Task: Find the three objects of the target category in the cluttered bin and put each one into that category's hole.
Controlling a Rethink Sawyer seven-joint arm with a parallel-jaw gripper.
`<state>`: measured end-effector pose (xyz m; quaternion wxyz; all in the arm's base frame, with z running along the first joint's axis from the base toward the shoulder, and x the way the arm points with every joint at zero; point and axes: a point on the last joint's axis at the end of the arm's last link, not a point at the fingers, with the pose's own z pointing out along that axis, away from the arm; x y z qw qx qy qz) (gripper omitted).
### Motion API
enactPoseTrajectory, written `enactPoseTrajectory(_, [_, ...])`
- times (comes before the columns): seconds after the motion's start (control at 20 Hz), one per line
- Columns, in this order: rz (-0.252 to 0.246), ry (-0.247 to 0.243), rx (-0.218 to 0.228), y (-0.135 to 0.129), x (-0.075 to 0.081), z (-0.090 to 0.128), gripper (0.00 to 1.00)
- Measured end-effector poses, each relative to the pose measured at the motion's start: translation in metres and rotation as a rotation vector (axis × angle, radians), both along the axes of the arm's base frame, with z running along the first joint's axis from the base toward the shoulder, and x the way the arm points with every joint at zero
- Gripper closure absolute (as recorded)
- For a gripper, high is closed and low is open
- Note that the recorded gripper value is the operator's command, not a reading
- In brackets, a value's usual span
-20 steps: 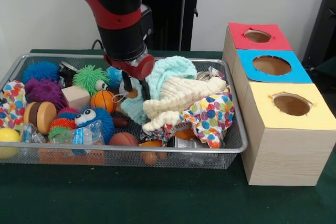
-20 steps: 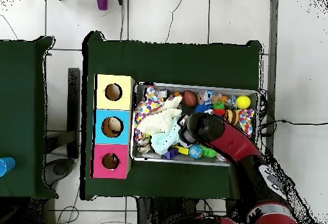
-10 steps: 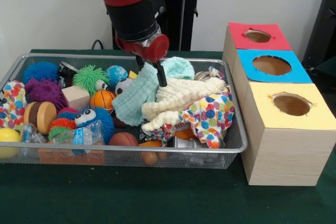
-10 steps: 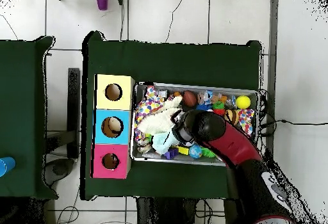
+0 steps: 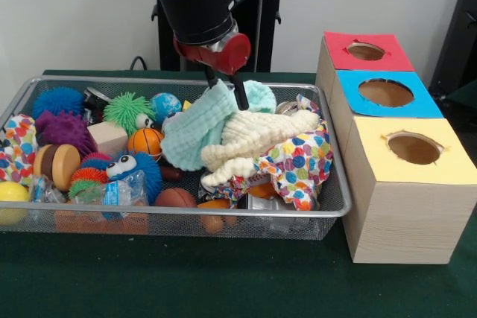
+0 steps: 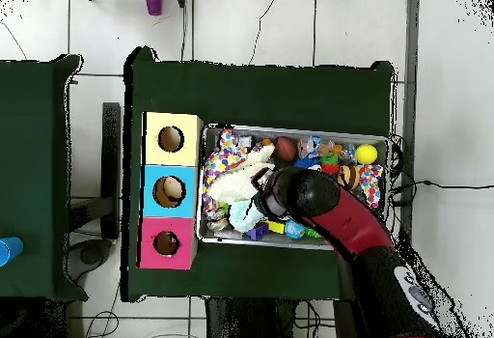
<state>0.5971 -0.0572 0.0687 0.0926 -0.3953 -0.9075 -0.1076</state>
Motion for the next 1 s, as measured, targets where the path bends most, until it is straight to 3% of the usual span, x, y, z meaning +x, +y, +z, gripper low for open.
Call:
enactPoseTrajectory(0.35, [0.005,0.022,0.018,0.009,-0.006,-0.014,0.0])
enactPoseTrajectory(0.65, [0.01,-0.008,0.01,0.019,-0.002,-0.029,0.0])
enactPoseTrajectory(0.7, [0.011,-0.025,-0.005,0.022,-0.001,-0.036,1.0])
enactPoseTrajectory(1.0, [0.017,-0.042,-0.022,0.028,0.0,-0.043,1.0])
